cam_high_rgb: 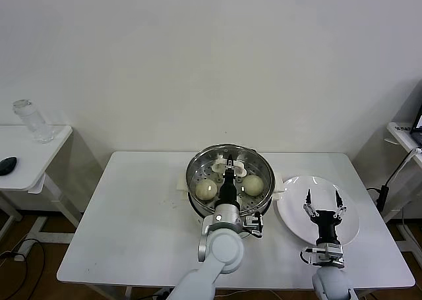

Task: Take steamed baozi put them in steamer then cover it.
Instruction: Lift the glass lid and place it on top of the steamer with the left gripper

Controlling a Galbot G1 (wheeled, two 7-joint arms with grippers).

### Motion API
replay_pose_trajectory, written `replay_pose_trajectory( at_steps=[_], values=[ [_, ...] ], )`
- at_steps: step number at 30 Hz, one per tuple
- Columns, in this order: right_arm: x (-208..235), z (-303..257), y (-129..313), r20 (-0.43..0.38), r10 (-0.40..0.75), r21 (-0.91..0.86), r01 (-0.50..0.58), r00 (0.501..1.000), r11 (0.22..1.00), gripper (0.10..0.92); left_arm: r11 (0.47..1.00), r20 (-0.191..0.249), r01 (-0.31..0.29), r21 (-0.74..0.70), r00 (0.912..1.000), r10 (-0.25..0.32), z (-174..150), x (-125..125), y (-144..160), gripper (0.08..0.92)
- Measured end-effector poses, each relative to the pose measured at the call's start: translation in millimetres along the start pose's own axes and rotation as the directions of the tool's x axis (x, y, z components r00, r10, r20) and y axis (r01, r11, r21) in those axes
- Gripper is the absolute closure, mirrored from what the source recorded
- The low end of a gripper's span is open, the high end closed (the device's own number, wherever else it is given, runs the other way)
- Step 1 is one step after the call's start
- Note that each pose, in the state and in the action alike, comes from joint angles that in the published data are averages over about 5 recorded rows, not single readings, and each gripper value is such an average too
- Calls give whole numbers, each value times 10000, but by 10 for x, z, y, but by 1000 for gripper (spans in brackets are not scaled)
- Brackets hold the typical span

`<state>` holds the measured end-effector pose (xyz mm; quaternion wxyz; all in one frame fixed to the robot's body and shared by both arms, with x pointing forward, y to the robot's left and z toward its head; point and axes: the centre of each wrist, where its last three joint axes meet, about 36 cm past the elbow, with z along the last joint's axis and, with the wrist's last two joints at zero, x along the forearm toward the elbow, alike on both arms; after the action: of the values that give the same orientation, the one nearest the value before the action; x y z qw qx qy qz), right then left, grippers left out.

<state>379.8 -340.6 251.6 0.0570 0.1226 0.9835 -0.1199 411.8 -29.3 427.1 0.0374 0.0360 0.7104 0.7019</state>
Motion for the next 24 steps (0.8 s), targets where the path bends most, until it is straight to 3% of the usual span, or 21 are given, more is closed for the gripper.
replay_pose_trajectory(
  at_steps=[24],
  values=[
    [-4,7,4,39,-13,48,13,10000,10000,200,9999,113,120,31,9999,-121,-14,11,-116,813]
  ],
)
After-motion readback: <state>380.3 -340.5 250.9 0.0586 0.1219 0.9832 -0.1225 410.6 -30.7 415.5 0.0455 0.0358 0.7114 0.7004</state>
